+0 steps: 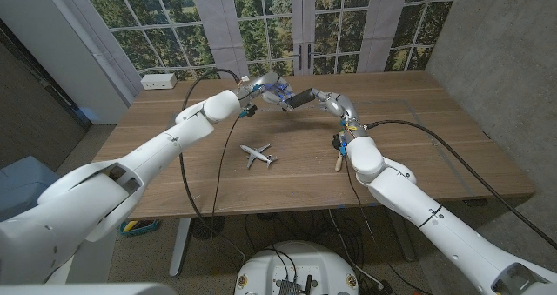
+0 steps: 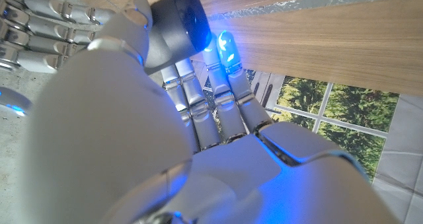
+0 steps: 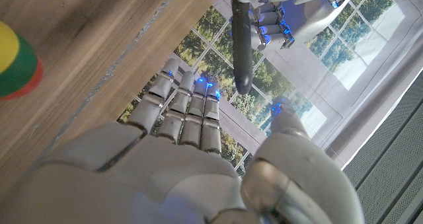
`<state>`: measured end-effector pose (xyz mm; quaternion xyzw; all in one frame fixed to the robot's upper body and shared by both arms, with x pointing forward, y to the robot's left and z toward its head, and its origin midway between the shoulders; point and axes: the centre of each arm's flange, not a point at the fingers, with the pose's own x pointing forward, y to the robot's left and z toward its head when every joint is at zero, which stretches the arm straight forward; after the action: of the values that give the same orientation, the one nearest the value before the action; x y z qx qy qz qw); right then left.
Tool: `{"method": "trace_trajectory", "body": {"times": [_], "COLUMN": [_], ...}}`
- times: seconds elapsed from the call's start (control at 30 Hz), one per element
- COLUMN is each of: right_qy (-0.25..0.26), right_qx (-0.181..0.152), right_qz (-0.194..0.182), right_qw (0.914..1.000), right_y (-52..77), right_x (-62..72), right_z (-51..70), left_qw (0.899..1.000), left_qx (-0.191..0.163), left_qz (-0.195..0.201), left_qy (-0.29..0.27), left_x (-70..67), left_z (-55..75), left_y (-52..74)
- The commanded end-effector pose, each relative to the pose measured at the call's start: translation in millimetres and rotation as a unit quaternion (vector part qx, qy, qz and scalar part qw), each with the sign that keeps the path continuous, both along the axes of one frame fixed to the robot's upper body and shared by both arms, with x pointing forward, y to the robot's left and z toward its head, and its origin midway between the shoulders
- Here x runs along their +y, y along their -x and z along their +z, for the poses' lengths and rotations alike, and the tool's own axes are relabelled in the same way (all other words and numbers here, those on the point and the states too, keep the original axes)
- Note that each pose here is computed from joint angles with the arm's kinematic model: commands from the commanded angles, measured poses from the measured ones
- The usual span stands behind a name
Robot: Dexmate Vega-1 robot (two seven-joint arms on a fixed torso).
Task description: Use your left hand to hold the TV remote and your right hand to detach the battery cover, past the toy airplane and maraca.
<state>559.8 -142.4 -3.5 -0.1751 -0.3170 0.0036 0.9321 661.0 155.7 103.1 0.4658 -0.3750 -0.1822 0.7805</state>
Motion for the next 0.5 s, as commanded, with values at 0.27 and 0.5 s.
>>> {"method": "trace_trajectory", "body": {"times": [0.27, 0.5], "right_qy": [0.007, 0.003], "right_qx": [-0.004, -0.004], "right_qz": [-0.006, -0.020], "right_qw": [0.9999, 0.9998], "right_y": [0.0, -0.8], "right_x": [14.7, 18.4], "right_z": [4.3, 4.6], "left_qw": [1.000, 1.000], "left_qx": [-0.001, -0.002], "left_qz": [0.000, 0.000], "left_qy": [-0.003, -0.004], "left_x": [-3.3, -3.6], "left_z": [-1.2, -1.6], "left_y": [-2.5, -2.9]}}
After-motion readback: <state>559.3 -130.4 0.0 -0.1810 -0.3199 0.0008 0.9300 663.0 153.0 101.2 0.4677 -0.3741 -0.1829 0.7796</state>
